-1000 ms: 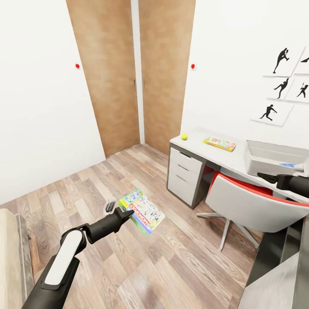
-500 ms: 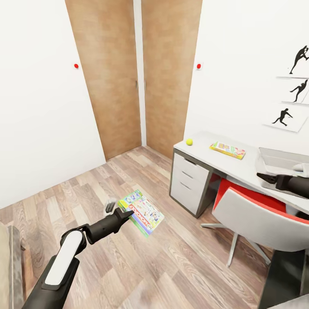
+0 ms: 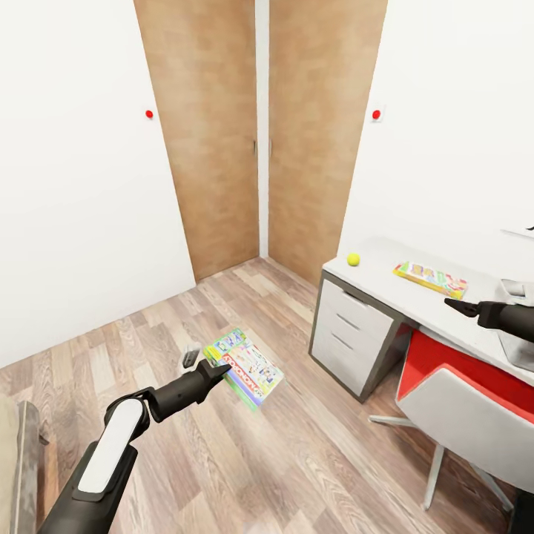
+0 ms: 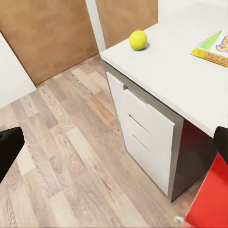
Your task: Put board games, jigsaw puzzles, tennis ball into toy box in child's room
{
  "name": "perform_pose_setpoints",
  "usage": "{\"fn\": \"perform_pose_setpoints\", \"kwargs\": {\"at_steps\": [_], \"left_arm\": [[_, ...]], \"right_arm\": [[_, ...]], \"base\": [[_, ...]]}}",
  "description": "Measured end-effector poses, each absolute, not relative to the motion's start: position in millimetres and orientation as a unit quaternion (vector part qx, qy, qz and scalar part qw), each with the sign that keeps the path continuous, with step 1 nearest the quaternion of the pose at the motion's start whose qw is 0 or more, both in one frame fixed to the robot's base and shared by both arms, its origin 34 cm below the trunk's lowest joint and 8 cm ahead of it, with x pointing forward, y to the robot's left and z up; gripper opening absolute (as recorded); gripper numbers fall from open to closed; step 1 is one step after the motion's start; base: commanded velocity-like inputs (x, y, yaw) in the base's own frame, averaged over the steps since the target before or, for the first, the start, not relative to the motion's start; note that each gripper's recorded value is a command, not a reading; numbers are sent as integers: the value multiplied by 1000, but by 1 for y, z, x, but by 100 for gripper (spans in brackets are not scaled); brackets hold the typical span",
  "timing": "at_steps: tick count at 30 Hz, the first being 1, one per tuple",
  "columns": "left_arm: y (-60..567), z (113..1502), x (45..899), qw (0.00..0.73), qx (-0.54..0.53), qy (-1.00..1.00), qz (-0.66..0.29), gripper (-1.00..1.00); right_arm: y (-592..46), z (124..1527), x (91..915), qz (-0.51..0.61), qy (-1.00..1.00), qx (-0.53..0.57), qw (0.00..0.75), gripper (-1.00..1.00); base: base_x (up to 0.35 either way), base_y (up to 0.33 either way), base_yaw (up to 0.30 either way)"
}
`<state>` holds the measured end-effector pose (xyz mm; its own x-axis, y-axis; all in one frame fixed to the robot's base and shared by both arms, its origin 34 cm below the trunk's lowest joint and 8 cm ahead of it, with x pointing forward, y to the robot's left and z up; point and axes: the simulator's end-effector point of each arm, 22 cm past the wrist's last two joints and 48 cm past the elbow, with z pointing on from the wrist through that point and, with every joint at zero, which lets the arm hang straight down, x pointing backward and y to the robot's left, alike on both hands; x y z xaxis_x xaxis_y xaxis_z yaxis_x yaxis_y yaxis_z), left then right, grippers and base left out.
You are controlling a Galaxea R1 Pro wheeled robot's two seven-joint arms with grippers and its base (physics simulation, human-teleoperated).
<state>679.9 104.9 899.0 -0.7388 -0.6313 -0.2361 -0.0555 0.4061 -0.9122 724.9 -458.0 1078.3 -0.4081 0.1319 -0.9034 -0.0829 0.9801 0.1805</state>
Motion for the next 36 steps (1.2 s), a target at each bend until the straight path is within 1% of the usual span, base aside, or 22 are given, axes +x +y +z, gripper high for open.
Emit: {"fn": "perform_pose_setpoints", "kwargs": {"at_steps": [8, 12, 19, 25, 26, 36], "left_arm": [[105, 900, 680, 289, -218, 787, -500, -100], [104, 900, 680, 289, -218, 786, -501, -100], [102, 907, 680, 292, -213, 782, -508, -100], [101, 908, 680, 292, -212, 781, -510, -100], [100, 923, 679, 302, -202, 774, -519, -100], [105, 948, 661, 318, -176, 750, -552, -100]], "right_arm": [[-459, 1079, 725, 97, 833, 14, 544, 100], [-460, 1080, 725, 96, 833, 14, 545, 100], [-466, 1083, 724, 92, 831, 17, 548, 100], [-467, 1084, 723, 92, 830, 18, 550, 100], [-468, 1085, 723, 92, 829, 20, 551, 100], [-472, 1086, 722, 92, 828, 25, 553, 100]], "base": [[343, -78, 2], [343, -60, -114], [343, -5, -262], [308, 207, -289], [232, 199, -283], [32, 28, -277]]}}
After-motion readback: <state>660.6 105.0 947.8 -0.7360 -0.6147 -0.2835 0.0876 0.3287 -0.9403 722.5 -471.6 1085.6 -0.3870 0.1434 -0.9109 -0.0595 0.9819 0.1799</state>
